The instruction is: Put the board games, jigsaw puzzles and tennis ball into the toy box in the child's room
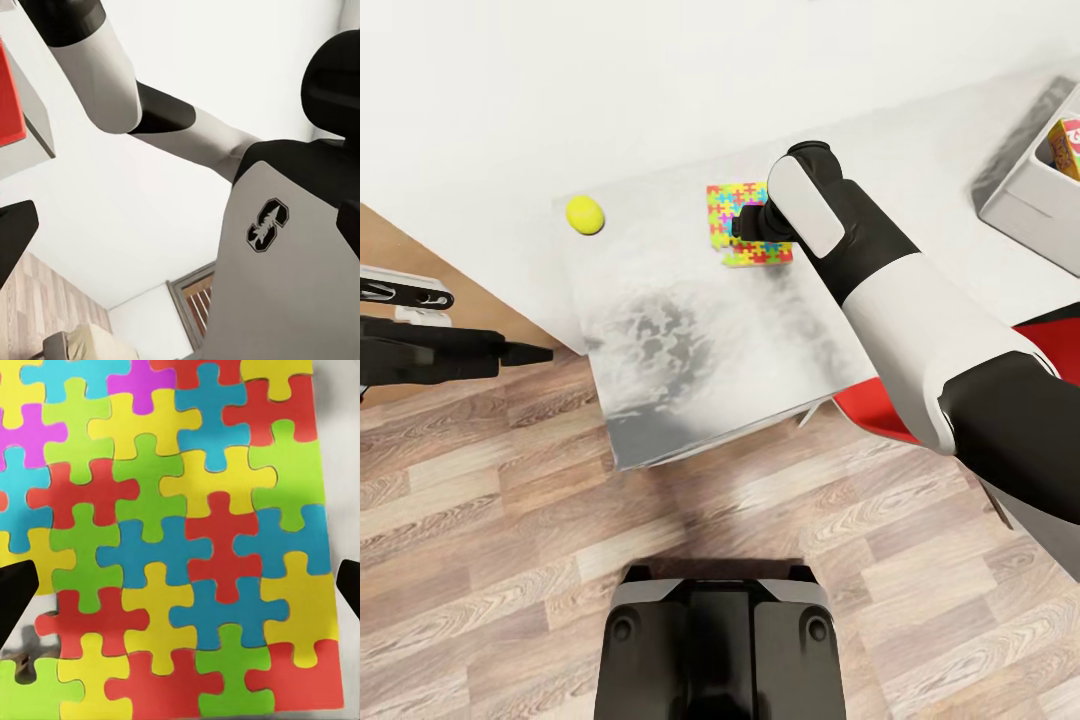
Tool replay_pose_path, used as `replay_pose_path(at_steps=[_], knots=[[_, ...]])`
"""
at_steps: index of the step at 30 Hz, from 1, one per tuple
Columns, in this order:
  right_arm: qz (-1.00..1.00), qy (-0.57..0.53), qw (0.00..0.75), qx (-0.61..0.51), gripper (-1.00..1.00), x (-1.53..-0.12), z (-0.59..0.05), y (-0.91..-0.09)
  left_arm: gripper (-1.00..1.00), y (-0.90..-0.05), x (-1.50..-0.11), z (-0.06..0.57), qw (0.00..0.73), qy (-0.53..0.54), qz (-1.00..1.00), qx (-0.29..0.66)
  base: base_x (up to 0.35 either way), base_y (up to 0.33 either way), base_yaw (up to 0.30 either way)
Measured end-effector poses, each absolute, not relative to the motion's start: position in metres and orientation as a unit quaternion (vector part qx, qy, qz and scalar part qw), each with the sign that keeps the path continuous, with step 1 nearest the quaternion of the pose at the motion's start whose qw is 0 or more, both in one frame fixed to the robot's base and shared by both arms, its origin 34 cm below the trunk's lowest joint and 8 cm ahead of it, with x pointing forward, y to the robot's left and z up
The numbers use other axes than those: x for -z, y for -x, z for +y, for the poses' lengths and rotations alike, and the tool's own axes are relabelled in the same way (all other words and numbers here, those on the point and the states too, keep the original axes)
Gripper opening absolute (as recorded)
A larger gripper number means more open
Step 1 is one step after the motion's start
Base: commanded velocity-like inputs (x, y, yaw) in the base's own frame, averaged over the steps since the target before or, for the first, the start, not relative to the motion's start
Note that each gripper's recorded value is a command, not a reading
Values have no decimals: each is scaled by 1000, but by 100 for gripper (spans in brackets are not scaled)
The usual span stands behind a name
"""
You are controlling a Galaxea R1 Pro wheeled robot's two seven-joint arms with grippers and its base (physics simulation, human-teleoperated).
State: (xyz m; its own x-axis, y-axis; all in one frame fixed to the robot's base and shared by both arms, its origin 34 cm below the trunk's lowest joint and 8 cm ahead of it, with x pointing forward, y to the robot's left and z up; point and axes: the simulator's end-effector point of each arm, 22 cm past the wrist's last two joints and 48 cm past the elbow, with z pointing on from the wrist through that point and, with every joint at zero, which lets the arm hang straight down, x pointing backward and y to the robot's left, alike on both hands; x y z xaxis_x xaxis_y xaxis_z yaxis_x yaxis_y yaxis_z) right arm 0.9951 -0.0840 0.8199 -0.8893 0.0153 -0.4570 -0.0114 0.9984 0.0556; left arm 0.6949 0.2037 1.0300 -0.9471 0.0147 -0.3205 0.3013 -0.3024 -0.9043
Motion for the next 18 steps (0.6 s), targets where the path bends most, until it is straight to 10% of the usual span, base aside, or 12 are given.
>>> replay_pose_path(at_steps=[18], knots=[[972, 0, 234, -28, 100, -820, -84, -995, 100, -696, -1029, 204, 90, -134, 583, 796, -1, 0, 0]])
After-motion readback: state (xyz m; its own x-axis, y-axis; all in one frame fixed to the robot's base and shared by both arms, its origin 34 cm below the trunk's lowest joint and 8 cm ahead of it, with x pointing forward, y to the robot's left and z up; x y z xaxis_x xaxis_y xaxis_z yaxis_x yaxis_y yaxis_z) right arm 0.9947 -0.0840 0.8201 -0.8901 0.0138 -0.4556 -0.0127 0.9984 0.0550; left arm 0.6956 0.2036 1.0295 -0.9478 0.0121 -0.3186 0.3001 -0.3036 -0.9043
